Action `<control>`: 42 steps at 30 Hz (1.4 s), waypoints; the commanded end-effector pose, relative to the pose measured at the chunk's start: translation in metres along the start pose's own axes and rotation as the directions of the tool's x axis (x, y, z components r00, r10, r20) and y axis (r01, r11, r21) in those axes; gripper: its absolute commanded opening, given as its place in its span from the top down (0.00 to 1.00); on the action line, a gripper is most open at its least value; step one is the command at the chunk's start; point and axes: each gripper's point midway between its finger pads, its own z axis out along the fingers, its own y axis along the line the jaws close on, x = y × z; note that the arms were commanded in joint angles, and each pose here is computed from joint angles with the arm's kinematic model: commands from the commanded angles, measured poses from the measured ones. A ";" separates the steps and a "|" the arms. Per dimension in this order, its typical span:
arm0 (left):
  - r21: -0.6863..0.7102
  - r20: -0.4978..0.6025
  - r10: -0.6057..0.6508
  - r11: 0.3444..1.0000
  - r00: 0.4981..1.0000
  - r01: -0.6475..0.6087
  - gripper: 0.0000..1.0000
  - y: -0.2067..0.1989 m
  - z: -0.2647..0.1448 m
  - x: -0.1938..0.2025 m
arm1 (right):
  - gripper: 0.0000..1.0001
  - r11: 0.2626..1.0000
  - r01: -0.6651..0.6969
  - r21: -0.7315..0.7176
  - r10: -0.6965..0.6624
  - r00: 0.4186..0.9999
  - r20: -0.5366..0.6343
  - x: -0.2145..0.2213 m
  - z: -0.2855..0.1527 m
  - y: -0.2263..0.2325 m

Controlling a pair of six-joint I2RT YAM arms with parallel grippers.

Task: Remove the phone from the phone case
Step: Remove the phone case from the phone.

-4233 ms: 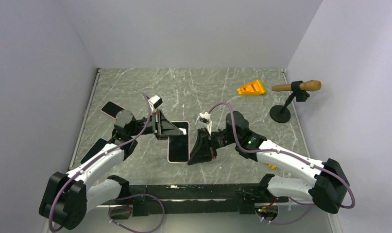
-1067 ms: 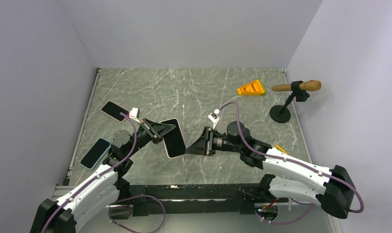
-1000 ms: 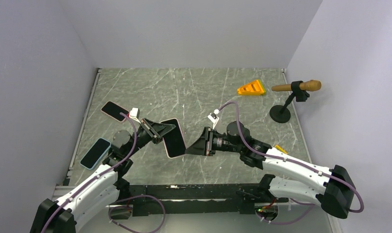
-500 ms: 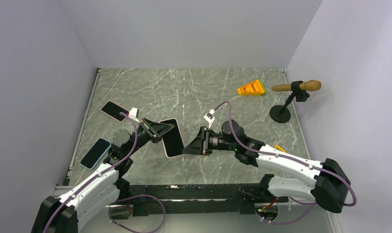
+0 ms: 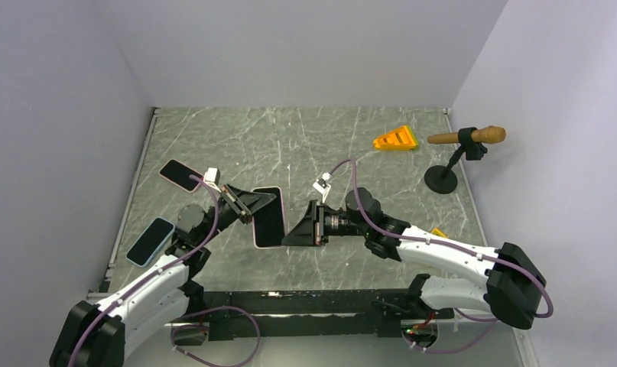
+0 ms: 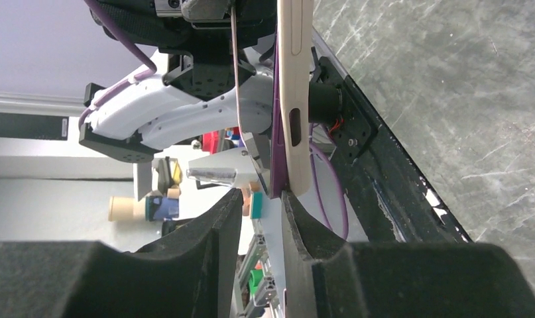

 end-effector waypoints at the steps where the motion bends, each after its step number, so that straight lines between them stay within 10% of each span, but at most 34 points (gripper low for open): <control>1: 0.286 -0.088 -0.040 0.956 0.995 0.064 1.00 -0.091 -0.013 0.017 | 0.67 0.997 0.026 0.078 -0.037 0.989 0.145 -0.029 0.008 -0.007; 23: 0.204 -0.176 -0.012 0.978 0.984 0.048 1.00 -0.074 -0.014 0.038 | 0.66 0.995 -0.003 -0.099 0.018 0.988 0.150 -0.050 0.033 0.023; 31: 0.185 -0.242 -0.013 0.981 0.970 0.060 1.00 -0.057 -0.016 0.050 | 0.98 0.966 -0.043 -0.255 0.095 0.976 0.195 -0.058 0.034 0.035; 37: 0.003 -0.287 0.000 1.000 0.958 0.001 0.22 -0.020 -0.011 0.055 | 1.00 0.977 -0.048 -0.210 0.104 0.959 0.264 -0.063 0.017 0.021; 42: -0.144 -0.184 0.091 0.982 0.979 -0.119 0.01 0.002 -0.026 0.041 | 1.00 0.983 -0.078 -0.164 0.126 0.942 0.310 -0.068 -0.016 -0.005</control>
